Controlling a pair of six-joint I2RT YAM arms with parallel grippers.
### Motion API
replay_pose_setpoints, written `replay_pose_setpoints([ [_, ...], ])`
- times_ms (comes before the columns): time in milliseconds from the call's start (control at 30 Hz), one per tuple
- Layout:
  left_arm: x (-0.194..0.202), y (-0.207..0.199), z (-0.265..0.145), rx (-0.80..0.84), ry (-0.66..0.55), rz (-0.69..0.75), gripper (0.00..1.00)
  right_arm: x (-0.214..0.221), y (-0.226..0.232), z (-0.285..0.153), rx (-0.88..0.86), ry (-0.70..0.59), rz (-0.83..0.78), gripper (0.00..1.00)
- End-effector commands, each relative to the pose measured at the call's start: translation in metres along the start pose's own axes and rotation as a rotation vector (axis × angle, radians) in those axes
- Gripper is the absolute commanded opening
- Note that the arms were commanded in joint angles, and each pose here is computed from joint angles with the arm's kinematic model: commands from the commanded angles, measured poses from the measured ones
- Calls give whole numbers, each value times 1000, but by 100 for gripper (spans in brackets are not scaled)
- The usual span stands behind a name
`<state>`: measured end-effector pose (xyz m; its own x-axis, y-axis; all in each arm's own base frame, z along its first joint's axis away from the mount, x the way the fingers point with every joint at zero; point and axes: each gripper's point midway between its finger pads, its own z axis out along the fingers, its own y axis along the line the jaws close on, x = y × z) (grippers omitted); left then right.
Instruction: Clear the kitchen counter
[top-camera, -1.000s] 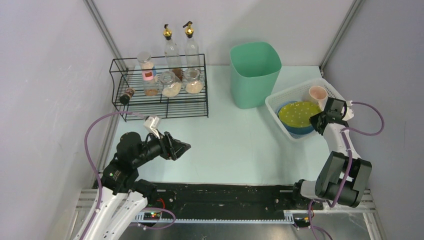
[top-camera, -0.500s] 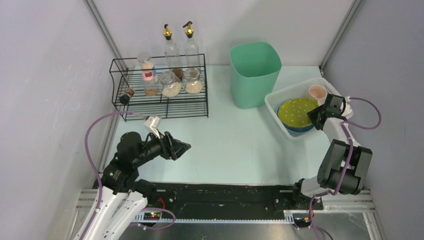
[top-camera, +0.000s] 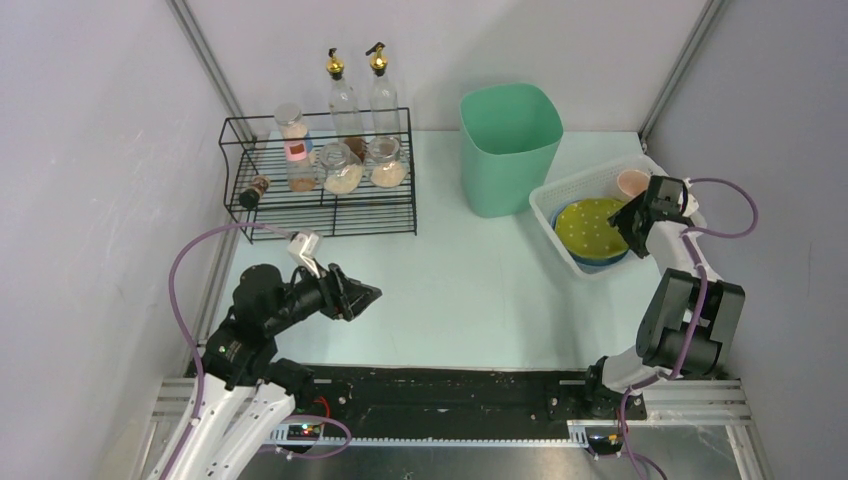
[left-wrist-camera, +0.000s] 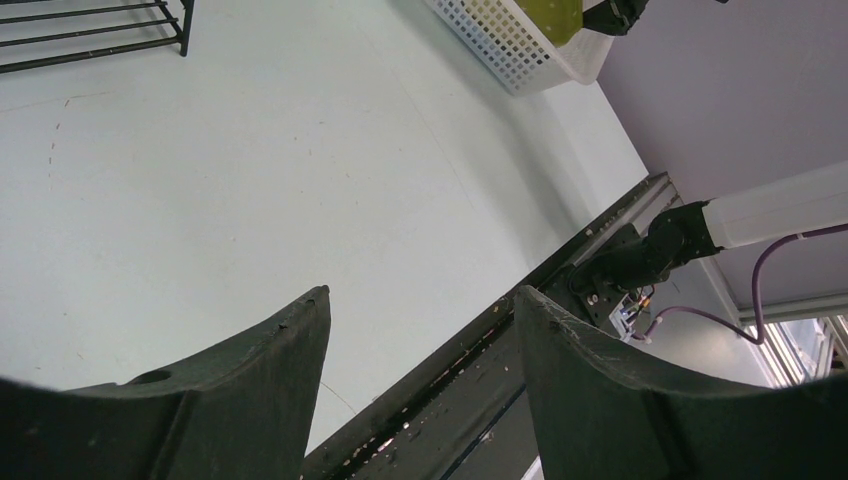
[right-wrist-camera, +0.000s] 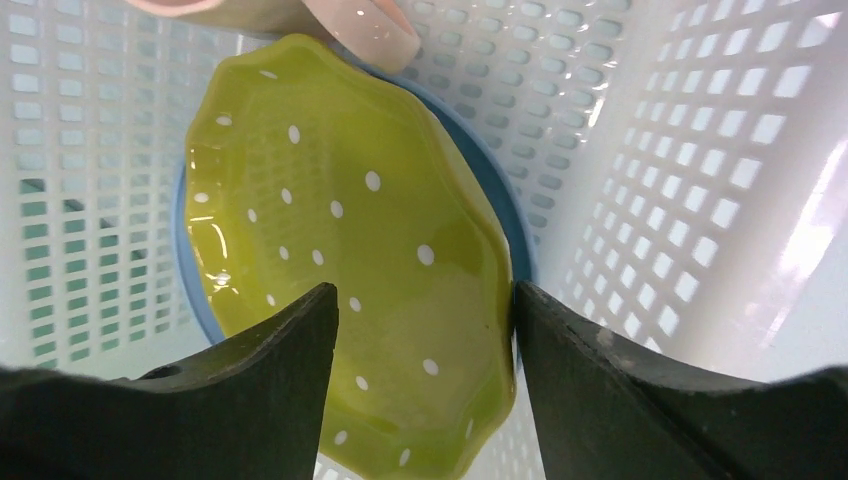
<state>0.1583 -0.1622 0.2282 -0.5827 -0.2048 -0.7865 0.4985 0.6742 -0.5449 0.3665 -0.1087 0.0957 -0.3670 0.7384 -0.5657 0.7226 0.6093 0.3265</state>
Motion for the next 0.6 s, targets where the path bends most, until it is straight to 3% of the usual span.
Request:
replay_pose_setpoints([
  [0,-3,-3,-2,15,-23,25,72,1,-30,-7,160,28,-92,69],
  [233,-3,-6,-4,29,-29,30,72,-10,-33,-17,295,1,-192,69],
  [567,-5,-8,-7,35,-44,37,72,-45,26,-83,199,-159,-240,69],
])
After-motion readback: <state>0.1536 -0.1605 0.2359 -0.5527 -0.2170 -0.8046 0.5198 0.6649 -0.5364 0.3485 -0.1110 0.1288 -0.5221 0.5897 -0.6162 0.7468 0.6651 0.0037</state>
